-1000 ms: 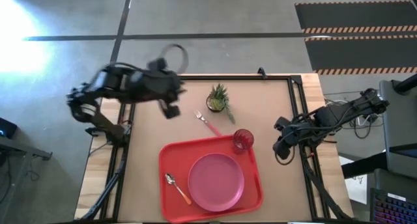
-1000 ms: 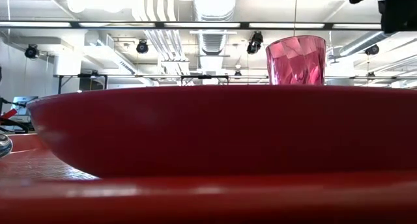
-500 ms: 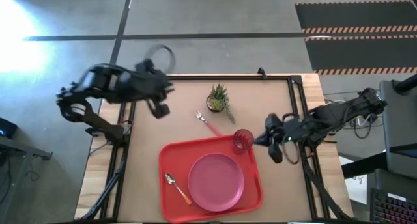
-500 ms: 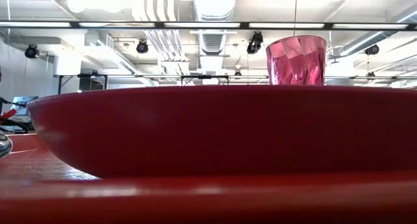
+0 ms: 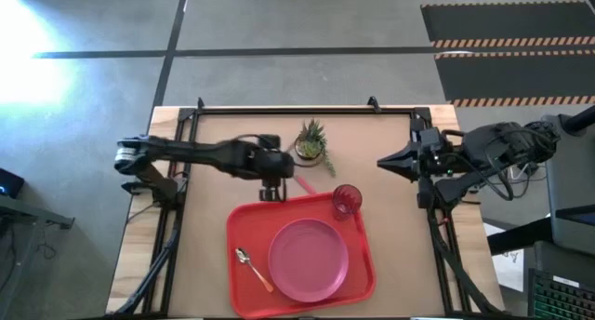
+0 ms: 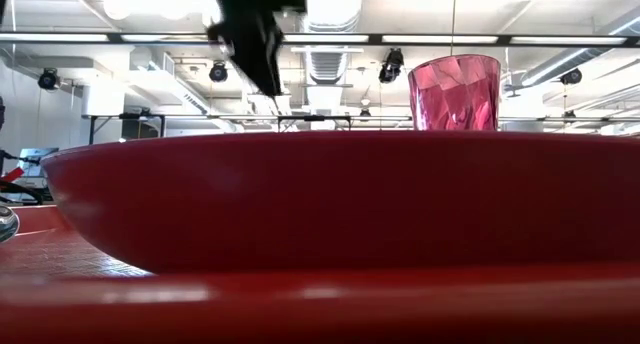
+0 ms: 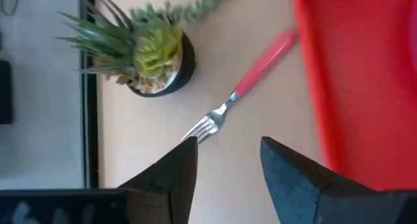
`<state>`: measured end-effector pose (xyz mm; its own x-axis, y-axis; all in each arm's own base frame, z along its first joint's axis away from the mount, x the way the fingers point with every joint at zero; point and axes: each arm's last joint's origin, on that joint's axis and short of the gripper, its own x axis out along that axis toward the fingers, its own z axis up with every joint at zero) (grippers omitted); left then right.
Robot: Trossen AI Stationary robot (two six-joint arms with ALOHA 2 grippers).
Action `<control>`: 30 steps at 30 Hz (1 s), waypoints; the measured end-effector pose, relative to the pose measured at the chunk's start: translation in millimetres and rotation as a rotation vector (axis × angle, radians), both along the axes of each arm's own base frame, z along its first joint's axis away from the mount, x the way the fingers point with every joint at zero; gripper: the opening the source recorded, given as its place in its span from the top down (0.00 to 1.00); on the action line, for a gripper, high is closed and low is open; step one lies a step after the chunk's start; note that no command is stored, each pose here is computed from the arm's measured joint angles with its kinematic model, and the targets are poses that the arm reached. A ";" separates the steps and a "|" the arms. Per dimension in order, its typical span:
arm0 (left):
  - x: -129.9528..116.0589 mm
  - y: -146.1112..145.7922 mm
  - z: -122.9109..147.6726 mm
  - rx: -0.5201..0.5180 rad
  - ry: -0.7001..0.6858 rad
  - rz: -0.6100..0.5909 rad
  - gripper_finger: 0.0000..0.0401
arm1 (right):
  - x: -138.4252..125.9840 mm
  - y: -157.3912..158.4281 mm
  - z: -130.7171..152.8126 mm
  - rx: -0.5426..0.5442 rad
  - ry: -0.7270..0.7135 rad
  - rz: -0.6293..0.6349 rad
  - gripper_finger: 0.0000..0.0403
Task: Pick and place plate/cup/fork/spoon on tray
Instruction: Put the pink fork on the orange tray at the right of the pink plate
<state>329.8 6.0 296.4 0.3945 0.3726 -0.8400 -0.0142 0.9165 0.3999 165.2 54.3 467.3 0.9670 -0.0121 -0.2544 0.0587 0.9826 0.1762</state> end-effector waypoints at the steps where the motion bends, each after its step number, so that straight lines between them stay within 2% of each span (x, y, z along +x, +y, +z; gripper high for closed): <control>1: 4.7 2.3 -9.7 0.022 0.035 -0.012 0.62 | -0.2 -0.1 -0.1 0.001 0.002 0.000 0.98; 6: 25.9 19.0 -44.8 0.063 0.189 -0.068 0.60 | -0.1 -0.1 -6.3 0.024 0.050 -0.013 0.98; 10: 41.1 29.6 -60.7 0.062 0.245 -0.095 0.60 | 3.8 1.5 -13.9 0.026 0.080 -0.017 0.98; 17: 57.8 31.8 -67.9 -0.102 0.201 -0.148 0.60 | 7.2 3.0 -18.8 0.061 0.097 -0.029 0.98; 24: 60.5 30.7 -67.7 -0.168 0.164 -0.179 0.60 | 8.2 3.3 -19.2 0.057 0.099 -0.030 0.98; 30: 62.9 31.5 -72.2 -0.154 0.145 -0.210 0.60 | 8.2 3.3 -19.2 0.052 0.099 -0.029 0.98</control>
